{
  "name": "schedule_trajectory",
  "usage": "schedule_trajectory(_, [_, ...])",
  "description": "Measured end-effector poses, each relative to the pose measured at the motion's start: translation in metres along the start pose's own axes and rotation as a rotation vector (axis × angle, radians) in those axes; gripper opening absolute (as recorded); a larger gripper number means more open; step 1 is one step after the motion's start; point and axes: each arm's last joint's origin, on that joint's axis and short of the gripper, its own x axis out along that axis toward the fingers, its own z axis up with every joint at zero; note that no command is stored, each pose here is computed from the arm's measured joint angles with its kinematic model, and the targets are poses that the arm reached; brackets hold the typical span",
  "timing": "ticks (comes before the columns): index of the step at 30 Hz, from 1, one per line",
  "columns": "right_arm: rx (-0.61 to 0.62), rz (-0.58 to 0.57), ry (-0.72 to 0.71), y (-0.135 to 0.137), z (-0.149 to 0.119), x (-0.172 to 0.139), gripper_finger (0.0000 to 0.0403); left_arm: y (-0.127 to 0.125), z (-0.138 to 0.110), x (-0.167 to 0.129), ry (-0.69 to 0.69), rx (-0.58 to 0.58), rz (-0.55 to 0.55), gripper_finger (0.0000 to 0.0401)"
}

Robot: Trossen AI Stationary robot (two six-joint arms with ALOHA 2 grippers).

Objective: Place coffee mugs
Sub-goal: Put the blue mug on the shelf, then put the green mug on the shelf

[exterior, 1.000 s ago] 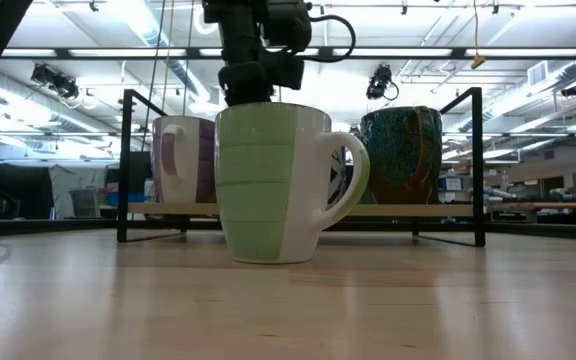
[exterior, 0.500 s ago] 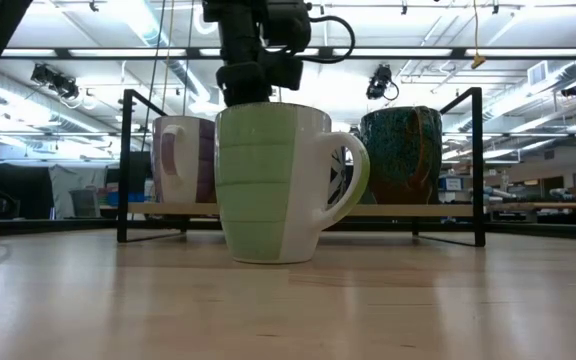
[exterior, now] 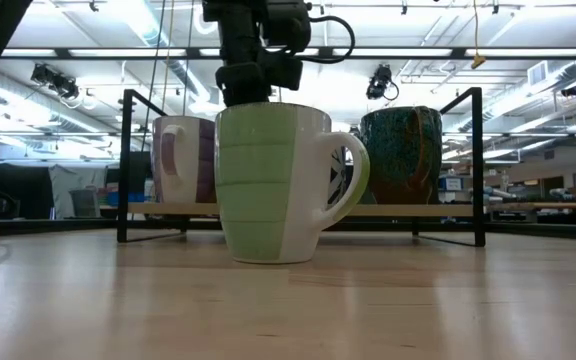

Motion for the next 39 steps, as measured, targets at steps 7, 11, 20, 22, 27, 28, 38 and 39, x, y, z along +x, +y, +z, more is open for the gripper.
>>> schedule_trajectory(7, [0.005,0.000,-0.001,0.000,0.000,0.000,0.0128,-0.002,0.000,0.000,0.001,0.005,0.008,0.0134])
schedule_trajectory(11, [0.003,0.000,-0.001,0.000,0.000,0.000,0.0128,-0.004,0.001,0.000,0.003,0.015,0.012,0.0130])
schedule_trajectory(20, [0.003,0.005,-0.006,0.000,0.001,0.000,0.0128,-0.004,0.001,-0.001,0.008,0.009,0.031,0.0142])
schedule_trajectory(22, [-0.004,0.006,-0.008,0.000,0.001,0.000,0.0128,-0.003,0.001,-0.002,0.006,0.007,0.032,0.0146])
schedule_trajectory(27, [-0.011,0.006,-0.014,0.000,0.002,0.000,0.0128,-0.003,0.001,-0.002,-0.002,0.004,0.029,0.0177])
schedule_trajectory(28, [-0.010,0.004,-0.014,0.000,0.002,0.000,0.0128,-0.003,0.001,-0.002,-0.003,0.004,0.029,0.0185])
schedule_trajectory(38, [-0.013,0.002,-0.011,-0.003,0.002,0.001,0.0128,0.000,0.007,-0.026,-0.020,0.004,0.031,0.0229])
schedule_trajectory(39, [-0.015,0.002,-0.011,-0.003,0.002,0.001,0.0128,0.000,0.007,-0.031,-0.020,0.005,0.031,0.0229])
